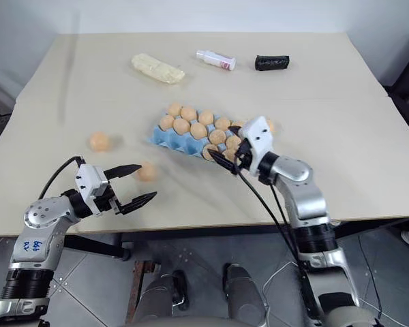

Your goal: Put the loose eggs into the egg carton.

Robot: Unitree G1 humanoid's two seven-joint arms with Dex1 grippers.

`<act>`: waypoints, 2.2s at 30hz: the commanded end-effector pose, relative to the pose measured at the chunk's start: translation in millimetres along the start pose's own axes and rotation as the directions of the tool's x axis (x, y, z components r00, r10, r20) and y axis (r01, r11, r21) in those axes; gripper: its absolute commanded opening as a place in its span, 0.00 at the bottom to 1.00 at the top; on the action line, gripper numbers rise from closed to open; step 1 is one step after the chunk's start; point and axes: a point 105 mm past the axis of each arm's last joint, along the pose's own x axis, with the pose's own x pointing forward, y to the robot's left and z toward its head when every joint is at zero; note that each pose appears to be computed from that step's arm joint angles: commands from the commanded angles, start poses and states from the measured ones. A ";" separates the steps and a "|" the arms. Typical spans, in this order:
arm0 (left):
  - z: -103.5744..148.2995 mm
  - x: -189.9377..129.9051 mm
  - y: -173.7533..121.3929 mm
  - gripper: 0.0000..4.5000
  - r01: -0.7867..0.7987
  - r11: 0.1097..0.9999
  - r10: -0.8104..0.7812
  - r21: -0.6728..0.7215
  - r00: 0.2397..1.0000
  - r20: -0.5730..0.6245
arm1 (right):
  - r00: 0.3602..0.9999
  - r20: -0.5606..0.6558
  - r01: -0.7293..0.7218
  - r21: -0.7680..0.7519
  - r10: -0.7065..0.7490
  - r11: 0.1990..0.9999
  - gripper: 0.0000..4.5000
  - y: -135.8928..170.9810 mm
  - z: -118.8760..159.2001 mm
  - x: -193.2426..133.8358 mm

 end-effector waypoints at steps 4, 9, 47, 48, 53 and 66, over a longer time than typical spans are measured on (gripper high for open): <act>23.9 22.2 -4.9 1.00 0.023 0.998 -0.027 0.056 0.996 0.080 | 0.971 0.003 0.238 -0.012 -0.238 0.971 0.99 -31.8 -9.0 -75.6; 30.3 35.4 -9.4 1.00 0.038 0.998 -0.044 0.056 0.992 0.115 | 0.945 -0.042 0.325 -0.019 -0.326 0.945 0.99 -38.8 -24.9 -99.5; 33.6 14.2 -6.1 1.00 -0.040 0.999 0.037 0.027 0.994 0.099 | 0.890 -0.205 0.426 0.063 -0.406 0.902 0.46 -127.4 -31.2 32.8; 33.7 13.2 -4.2 1.00 -0.051 0.998 0.049 0.020 0.994 0.102 | 0.897 -0.193 0.416 0.065 -0.398 0.907 0.46 -127.0 -29.0 33.1; 30.3 4.6 7.6 1.00 -0.112 0.994 0.113 -0.007 0.988 0.102 | 0.942 -0.115 0.320 0.011 -0.317 0.947 0.46 -119.4 -12.7 37.5; 0.7 -48.4 33.8 1.00 -0.289 0.956 0.289 -0.055 0.957 -0.014 | 0.987 -0.010 -0.157 0.076 0.158 0.985 0.46 22.4 33.2 99.8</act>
